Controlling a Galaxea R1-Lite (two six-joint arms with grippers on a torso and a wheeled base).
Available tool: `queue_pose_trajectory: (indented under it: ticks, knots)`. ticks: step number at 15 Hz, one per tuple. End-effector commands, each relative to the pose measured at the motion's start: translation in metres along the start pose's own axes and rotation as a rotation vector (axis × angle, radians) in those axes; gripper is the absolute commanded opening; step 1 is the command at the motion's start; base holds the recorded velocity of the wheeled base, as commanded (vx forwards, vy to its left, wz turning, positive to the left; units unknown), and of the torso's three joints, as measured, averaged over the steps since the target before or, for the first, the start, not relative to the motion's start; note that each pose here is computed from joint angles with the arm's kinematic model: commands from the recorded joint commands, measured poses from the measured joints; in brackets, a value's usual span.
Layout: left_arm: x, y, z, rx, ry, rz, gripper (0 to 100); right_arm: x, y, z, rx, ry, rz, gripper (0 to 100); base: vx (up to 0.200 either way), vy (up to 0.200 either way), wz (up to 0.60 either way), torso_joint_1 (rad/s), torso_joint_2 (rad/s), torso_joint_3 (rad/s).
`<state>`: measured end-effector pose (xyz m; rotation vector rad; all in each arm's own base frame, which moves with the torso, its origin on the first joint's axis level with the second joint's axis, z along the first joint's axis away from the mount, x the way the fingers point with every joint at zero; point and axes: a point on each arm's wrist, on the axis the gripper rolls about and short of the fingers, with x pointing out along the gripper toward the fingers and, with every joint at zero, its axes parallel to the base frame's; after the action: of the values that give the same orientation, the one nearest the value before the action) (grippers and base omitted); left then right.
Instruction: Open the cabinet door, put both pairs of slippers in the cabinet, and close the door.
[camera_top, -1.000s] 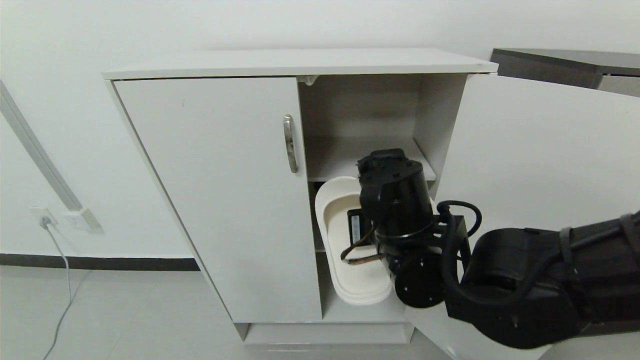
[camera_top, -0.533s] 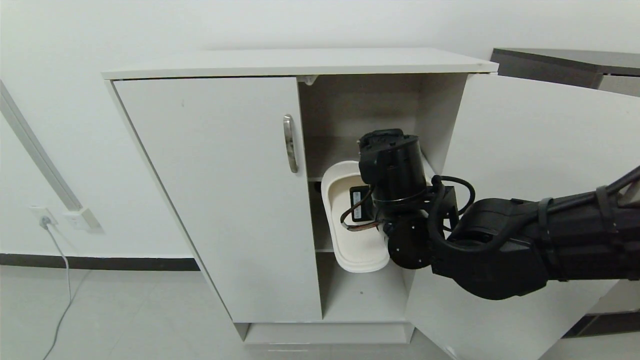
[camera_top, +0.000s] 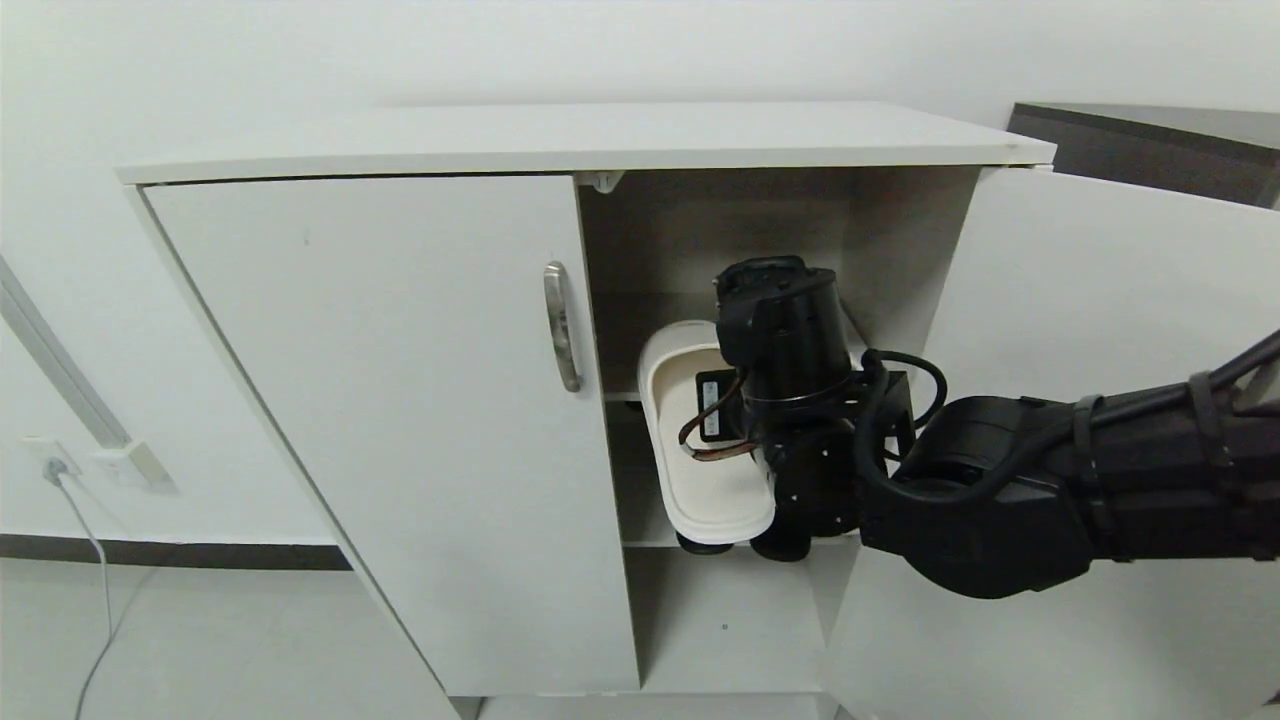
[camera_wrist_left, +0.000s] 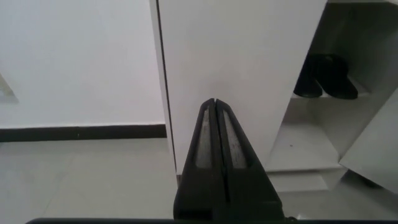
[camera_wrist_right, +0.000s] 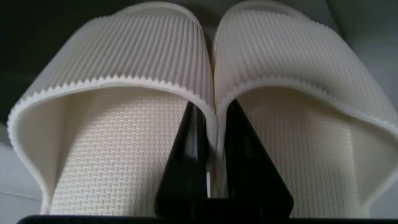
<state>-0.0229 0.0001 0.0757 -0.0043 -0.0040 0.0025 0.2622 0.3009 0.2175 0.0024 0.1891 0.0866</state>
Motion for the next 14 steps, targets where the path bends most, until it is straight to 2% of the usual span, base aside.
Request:
queue_pose_trajectory:
  ticks: [1, 3, 7, 11, 14]
  knots:
    - [0.0, 0.0, 0.0, 0.0, 0.001, 0.001, 0, 0.001, 0.0, -0.001, -0.001, 0.002, 0.001, 0, 0.2, 0.0, 0.0, 0.007, 0.0, 0.002]
    - [0.0, 0.0, 0.0, 0.0, 0.001, 0.002, 0, 0.003, -0.001, 0.002, 0.006, -0.001, 0.006, 0, 0.2, 0.0, 0.0, 0.002, 0.0, 0.002]
    - [0.0, 0.0, 0.0, 0.0, 0.001, 0.002, 0, 0.006, -0.004, 0.016, 0.009, 0.009, -0.006, 0, 0.0, 0.0, 0.0, 0.0, 0.0, 0.0]
    - [0.0, 0.0, 0.0, 0.0, 0.001, 0.002, 0, 0.016, -0.003, 0.03, 0.063, 0.089, 0.032, 0, 0.0, 0.0, 0.0, 0.0, 0.0, 0.0]
    - [0.0, 0.0, 0.0, -0.002, 0.001, 0.004, 0, 0.036, 0.0, 0.024, 0.073, 0.098, 0.008, 0, 0.0, 0.0, 0.0, 0.0, 0.0, 0.0]
